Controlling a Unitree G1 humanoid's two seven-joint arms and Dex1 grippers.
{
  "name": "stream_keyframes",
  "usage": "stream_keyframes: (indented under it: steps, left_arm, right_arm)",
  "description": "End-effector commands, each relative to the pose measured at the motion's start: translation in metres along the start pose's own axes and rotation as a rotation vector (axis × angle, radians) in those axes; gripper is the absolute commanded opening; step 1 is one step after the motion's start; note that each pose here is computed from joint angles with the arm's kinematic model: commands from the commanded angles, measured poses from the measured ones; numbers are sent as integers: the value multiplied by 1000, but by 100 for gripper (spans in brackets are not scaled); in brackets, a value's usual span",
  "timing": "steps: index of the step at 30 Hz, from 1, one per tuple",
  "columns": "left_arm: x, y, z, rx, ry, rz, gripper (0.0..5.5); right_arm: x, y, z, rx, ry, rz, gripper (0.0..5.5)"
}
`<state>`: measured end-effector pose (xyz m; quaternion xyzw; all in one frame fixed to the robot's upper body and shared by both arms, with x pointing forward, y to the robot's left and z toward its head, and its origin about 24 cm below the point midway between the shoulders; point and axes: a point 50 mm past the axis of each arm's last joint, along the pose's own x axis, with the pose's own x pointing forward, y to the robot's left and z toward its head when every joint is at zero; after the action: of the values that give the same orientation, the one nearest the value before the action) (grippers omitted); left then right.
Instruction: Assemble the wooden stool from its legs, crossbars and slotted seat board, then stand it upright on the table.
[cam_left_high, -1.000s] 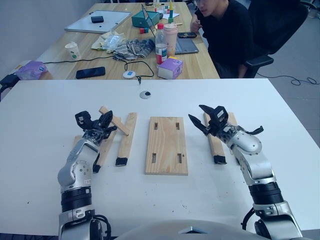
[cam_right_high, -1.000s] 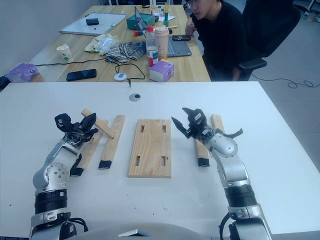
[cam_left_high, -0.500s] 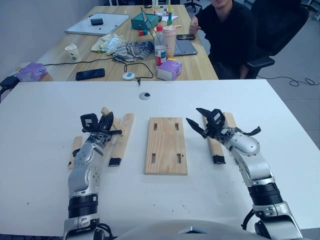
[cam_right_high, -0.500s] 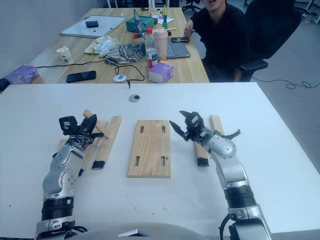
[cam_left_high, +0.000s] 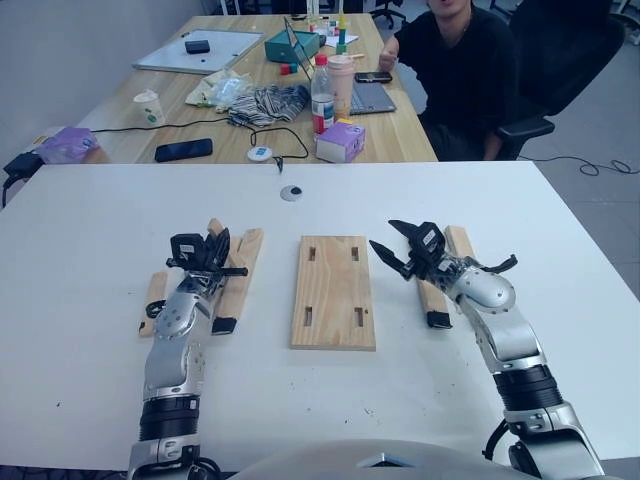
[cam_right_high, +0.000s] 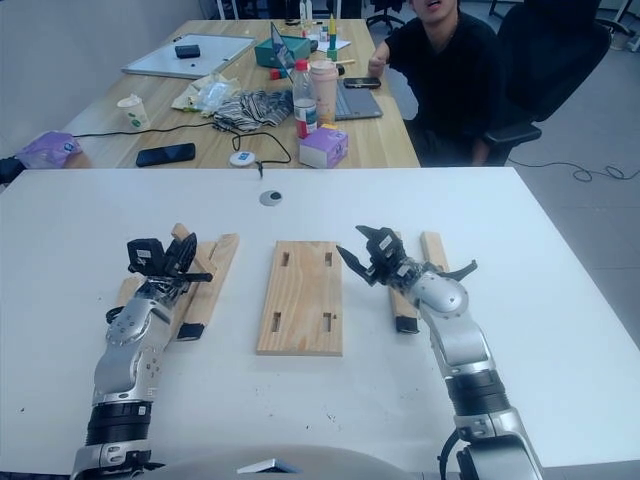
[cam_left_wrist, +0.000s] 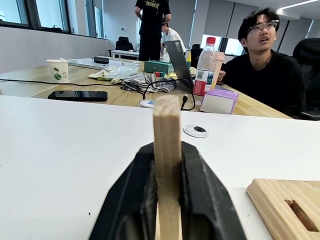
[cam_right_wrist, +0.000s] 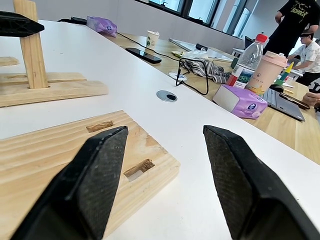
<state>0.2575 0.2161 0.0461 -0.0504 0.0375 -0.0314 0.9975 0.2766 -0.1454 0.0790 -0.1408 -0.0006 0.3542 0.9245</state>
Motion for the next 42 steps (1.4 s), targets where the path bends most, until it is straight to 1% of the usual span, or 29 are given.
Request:
stream_keyframes:
  steps: [1,4,6,11,14,17,21,28,30,32,37,42]
  left_arm:
    - [-31,3,-78,-1,411,-40,37]
    - [-43,5,-95,28,498,-109,37]
    - [-47,7,-103,39,528,-134,37]
    - [-54,7,-117,-11,530,-174,37]
    - [-46,3,-110,-48,476,-200,37]
    - [-31,9,-94,-48,416,-222,37]
    - [-18,7,-87,-29,399,-264,37]
    - [7,-24,-83,-21,369,-371,37]
    - [9,-30,-82,-32,367,-392,37]
    - [9,-33,-86,-11,386,-398,37]
    - [-1,-29,-102,103,461,-386,37]
    - [-16,-28,-115,88,500,-393,37]
  right_arm:
    - [1,-5,4,-36,-4,-2,279]
    - [1,-4,3,-37,-2,1,279]
    - [1,-4,3,-37,-1,1,279]
    - [3,-7,4,-41,-5,-3,279]
    - [3,-8,3,-52,-1,-1,279]
    - [5,-7,2,-74,9,12,279]
    - [7,-6,4,-73,-7,18,279]
    - [11,-12,9,-70,-25,11,279]
    - [11,-11,9,-70,-24,15,279]
    - [11,-11,9,-68,-25,17,279]
    - [10,-9,4,-58,-14,10,279]
    - [9,-5,3,-52,-12,13,279]
